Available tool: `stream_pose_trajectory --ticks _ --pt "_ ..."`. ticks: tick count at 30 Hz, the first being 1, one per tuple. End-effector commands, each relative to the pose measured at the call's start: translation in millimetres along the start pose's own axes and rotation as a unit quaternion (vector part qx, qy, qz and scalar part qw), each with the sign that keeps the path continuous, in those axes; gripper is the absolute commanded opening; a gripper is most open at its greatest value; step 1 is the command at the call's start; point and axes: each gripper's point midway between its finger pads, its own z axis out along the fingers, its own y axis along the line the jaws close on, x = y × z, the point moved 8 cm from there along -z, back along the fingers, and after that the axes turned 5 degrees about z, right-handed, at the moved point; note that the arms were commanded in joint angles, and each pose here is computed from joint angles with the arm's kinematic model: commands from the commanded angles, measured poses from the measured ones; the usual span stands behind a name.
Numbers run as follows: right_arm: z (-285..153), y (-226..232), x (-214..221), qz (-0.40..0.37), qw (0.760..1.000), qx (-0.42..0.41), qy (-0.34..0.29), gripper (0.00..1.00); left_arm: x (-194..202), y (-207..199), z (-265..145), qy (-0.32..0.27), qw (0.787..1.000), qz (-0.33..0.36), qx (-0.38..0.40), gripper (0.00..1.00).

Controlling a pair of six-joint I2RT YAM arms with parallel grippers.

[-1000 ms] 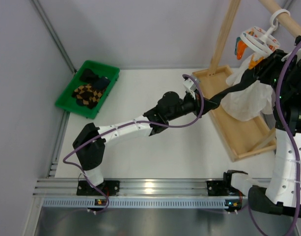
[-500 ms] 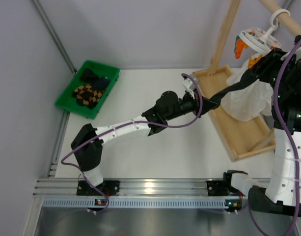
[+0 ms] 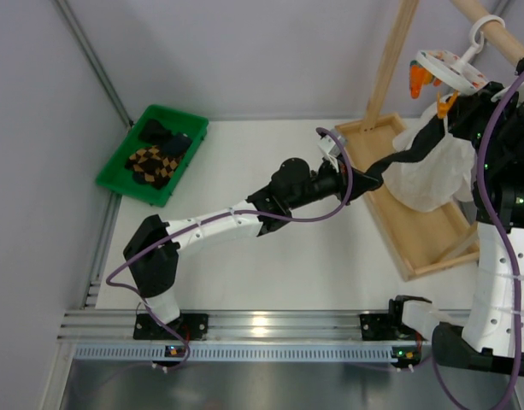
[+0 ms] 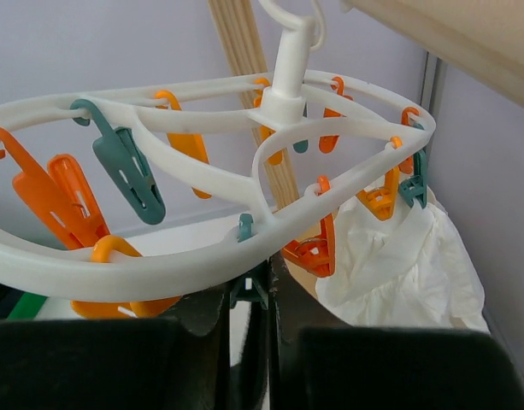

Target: Remove the socks clipped to the hanger

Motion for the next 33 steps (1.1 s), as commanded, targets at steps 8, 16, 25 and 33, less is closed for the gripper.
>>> stream_pose_trajectory --ticks 8,16,25,33 --pt "8 1 -4 0.006 1.0 0.004 -0.023 0.0 -16 2 -10 -0.025 1.0 -0.001 -0.001 0.0" --pt "4 -1 7 0.015 1.0 0.003 -0.005 0.0 -28 102 -43 0.046 0.966 0.087 -0.241 0.0" --pt "6 2 13 0.03 0.999 -0.013 -0.007 0.0 -86 273 -138 -0.005 0.789 0.227 -0.571 0.0" --pt "18 8 12 0.043 0.998 -0.039 -0.006 0.0 -152 371 -235 -0.176 0.628 0.311 -0.691 0.0"
